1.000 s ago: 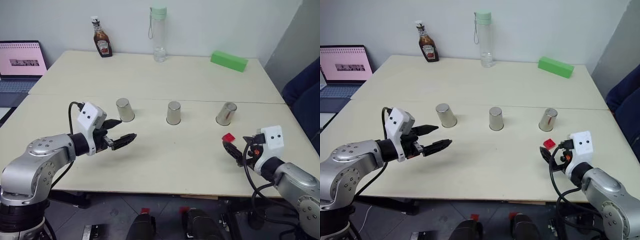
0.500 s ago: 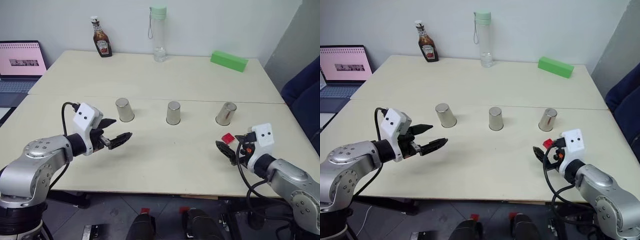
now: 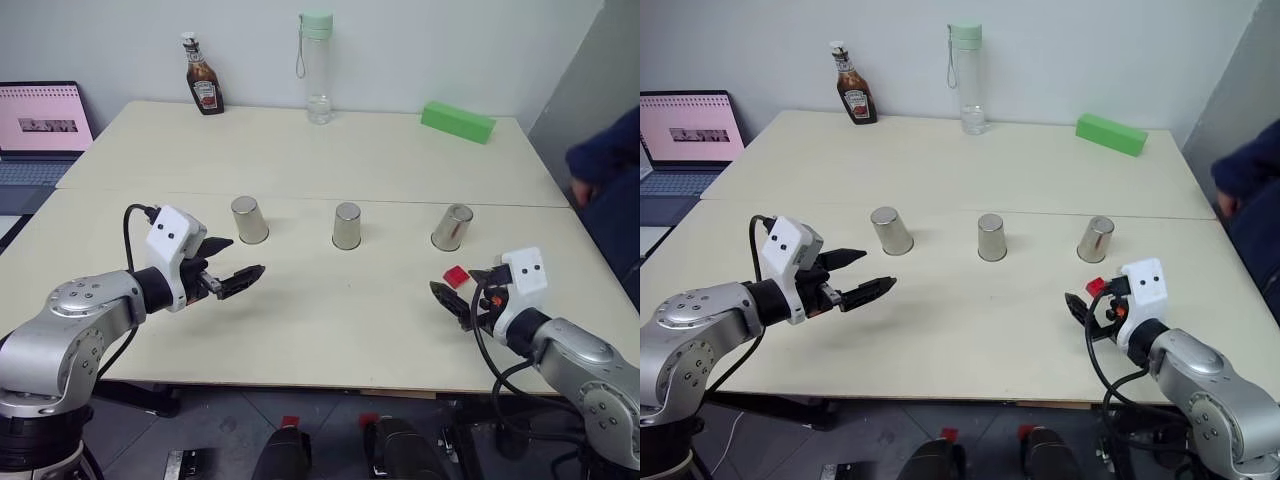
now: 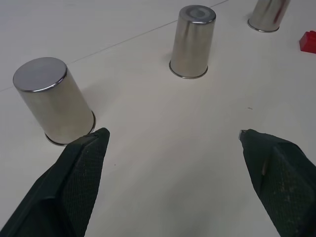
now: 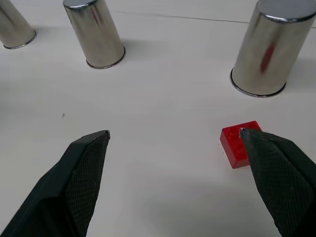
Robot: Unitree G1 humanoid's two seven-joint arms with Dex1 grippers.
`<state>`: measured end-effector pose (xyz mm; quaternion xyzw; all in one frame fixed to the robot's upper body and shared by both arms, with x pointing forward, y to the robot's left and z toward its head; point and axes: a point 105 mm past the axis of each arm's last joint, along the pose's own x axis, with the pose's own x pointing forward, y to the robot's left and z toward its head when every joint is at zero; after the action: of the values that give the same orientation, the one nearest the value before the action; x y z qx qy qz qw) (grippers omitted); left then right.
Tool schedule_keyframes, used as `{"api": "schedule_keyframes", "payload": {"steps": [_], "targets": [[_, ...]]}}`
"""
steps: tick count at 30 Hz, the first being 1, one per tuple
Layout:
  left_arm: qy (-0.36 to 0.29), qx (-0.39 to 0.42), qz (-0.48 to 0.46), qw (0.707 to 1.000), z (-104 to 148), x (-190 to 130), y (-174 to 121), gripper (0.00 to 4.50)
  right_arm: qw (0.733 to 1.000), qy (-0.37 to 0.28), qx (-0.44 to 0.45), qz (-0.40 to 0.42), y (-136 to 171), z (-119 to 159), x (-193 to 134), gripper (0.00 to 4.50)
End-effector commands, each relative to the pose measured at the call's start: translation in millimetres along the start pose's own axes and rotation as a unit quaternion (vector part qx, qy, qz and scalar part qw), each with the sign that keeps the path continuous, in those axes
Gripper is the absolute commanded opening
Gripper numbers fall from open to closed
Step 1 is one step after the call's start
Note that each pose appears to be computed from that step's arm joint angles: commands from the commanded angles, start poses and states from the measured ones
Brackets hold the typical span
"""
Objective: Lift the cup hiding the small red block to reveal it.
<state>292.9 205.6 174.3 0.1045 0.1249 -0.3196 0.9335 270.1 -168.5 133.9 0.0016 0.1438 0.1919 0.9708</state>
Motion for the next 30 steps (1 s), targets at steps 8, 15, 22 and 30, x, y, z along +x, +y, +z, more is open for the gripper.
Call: {"api": "schedule_keyframes", "payload": {"steps": [8,15,22,30], "targets": [[-0.015,0.019,-0.009,1.000,9.8,-1.5,0.4,4.50,1.000,-0.022,-0.008,-0.017,-5.7,6.3,-4.5,4.47],[-0.018,0.016,-0.007,1.000,10.5,-1.6,2.8,4.50,1.000,-0.023,-0.009,-0.019,-7.5,6.1,-3.5,4.47],[-0.016,0.014,-0.013,1.000,9.9,-0.9,0.9,4.50,1.000,-0.023,-0.009,-0.017,-6.4,7.0,-2.8,4.47],[-0.016,0.015,-0.018,1.000,9.3,0.3,0.0,4.50,0.999,-0.025,-0.011,-0.017,-6.5,8.6,-2.8,4.47]]}}
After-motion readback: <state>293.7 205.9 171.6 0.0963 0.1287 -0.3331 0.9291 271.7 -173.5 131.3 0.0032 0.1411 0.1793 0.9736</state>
